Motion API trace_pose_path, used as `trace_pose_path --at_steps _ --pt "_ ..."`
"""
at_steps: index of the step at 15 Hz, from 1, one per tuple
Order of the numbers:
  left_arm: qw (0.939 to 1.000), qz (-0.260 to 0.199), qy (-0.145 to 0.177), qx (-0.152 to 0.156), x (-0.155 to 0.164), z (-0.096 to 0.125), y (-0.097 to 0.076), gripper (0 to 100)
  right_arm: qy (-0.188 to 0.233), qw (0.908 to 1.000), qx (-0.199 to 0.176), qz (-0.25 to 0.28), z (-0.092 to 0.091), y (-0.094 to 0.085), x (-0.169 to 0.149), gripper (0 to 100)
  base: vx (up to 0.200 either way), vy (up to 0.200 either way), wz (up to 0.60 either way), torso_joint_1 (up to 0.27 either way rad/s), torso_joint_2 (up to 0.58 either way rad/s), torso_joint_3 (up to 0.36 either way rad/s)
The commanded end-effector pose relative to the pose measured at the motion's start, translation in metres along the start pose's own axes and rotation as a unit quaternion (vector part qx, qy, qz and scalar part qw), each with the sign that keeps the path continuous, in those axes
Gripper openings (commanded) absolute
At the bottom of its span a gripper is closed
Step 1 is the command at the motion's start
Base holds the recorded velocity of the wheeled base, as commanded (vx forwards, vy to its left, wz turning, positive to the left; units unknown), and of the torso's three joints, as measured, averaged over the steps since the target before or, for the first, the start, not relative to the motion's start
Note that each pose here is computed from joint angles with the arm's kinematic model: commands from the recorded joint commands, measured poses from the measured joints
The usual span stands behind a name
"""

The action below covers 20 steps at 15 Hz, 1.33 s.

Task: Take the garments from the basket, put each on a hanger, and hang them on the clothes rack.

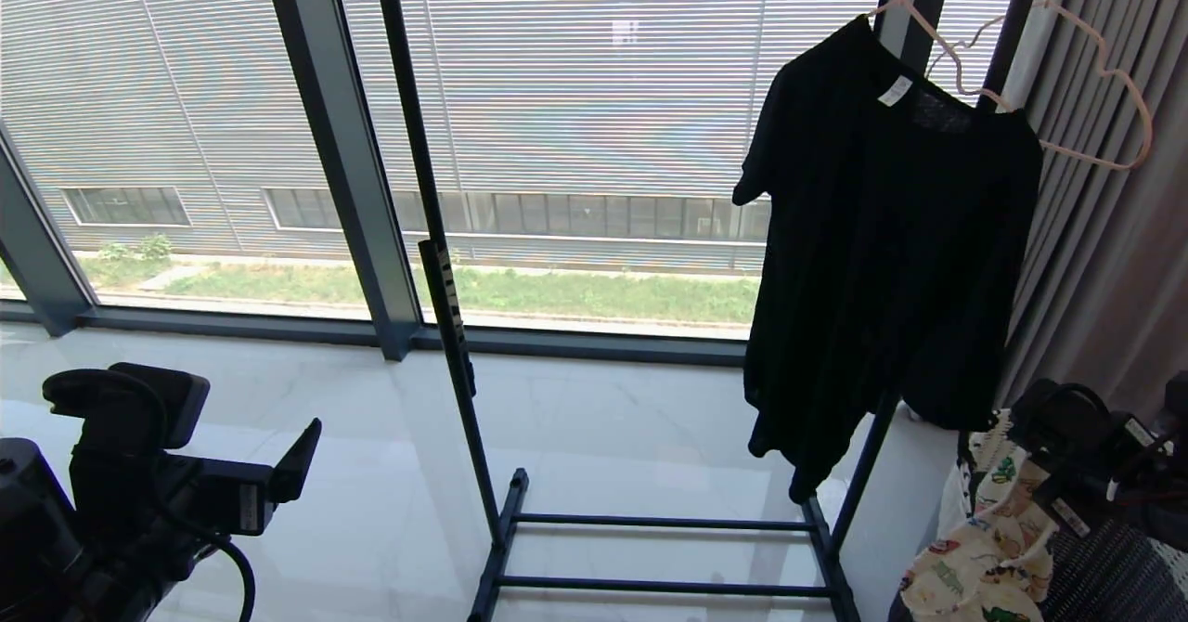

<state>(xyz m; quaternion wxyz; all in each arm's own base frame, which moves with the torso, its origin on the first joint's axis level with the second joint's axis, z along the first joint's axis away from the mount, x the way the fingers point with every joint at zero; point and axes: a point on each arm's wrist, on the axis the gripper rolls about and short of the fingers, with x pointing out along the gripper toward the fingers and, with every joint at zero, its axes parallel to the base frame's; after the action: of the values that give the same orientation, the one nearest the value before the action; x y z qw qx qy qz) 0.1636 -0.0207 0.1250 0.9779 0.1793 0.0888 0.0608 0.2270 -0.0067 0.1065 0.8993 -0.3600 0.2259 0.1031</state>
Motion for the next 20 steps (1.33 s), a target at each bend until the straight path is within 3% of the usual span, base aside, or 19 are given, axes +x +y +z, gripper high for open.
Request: trace_pose_path --at_steps 1,4,6,9,10,11,13,14,15,16,17,18,19,20 --pt "1.0 -0.009 -0.002 0.002 0.001 0.001 -0.003 100 -0.041 0.9989 -0.01 -0.02 0.02 -0.008 -0.015 0 -0.2 0.0 0.0 0.002 0.0 0.007" --pt "0.9997 -0.022 -0.006 0.001 -0.001 0.002 -0.007 100 -0.056 0.9982 -0.022 0.006 0.049 -0.016 -0.037 0 -0.2 0.0 0.0 0.001 0.01 -0.001" --pt "0.9992 -0.038 -0.013 0.0 -0.002 0.002 -0.008 100 -0.07 0.9969 -0.009 0.036 0.072 -0.018 -0.056 0 -0.2 0.0 0.0 0.007 0.0 0.0" --pt "0.9974 -0.068 -0.025 0.001 -0.003 0.004 -0.011 100 -0.082 0.9946 -0.01 0.062 0.092 -0.02 -0.075 0 -0.067 0.0 0.0 -0.001 0.0 0.002" --pt "0.9919 -0.115 -0.054 -0.002 -0.008 0.011 -0.018 100 -0.095 0.993 -0.01 0.07 0.102 -0.022 -0.084 0 0.0 0.0 0.0 0.0 0.0 0.0" --pt "0.9804 -0.176 -0.086 -0.023 -0.013 0.02 -0.026 100 -0.106 0.9916 -0.008 0.075 0.109 -0.023 -0.088 0 0.0 0.0 0.0 0.0 0.0 0.0" --pt "0.9449 -0.279 -0.159 -0.064 -0.021 0.054 -0.048 100 -0.125 0.9889 -0.004 0.08 0.121 -0.025 -0.096 0 0.0 0.0 0.0 0.0 0.0 0.0" --pt "0.935 -0.299 -0.178 -0.067 -0.023 0.064 -0.056 100 -0.131 0.9881 -0.003 0.081 0.125 -0.026 -0.098 0 0.0 0.0 0.0 0.0 0.0 0.0" --pt "0.91 -0.353 -0.207 -0.069 -0.024 0.086 -0.08 100 -0.148 0.9854 -0.004 0.084 0.133 -0.026 -0.102 0 0.0 0.0 0.0 0.0 0.0 0.0" --pt "0.8948 -0.384 -0.218 -0.067 -0.023 0.099 -0.102 100 -0.16 0.9831 -0.005 0.088 0.139 -0.025 -0.105 0 0.0 0.0 0.0 0.0 0.0 0.0" --pt "0.8882 -0.398 -0.22 -0.067 -0.024 0.103 -0.112 100 -0.165 0.9823 -0.005 0.089 0.141 -0.025 -0.107 0 0.0 0.0 0.0 0.0 0.0 0.0" --pt "0.8637 -0.448 -0.222 -0.065 -0.028 0.114 -0.152 100 -0.177 0.9798 -0.009 0.093 0.147 -0.025 -0.111 0 0.0 0.0 0.0 0.0 0.0 0.0" --pt "0.8471 -0.482 -0.212 -0.072 -0.033 0.116 -0.178 100 -0.185 0.9782 -0.01 0.094 0.15 -0.025 -0.113 0 0.0 0.0 0.0 0.0 0.0 0.0" --pt "0.8346 -0.507 -0.2 -0.081 -0.039 0.115 -0.197 100 -0.19 0.9772 -0.011 0.094 0.152 -0.025 -0.115 0 0.0 0.0 0.0 0.0 0.0 0.0"
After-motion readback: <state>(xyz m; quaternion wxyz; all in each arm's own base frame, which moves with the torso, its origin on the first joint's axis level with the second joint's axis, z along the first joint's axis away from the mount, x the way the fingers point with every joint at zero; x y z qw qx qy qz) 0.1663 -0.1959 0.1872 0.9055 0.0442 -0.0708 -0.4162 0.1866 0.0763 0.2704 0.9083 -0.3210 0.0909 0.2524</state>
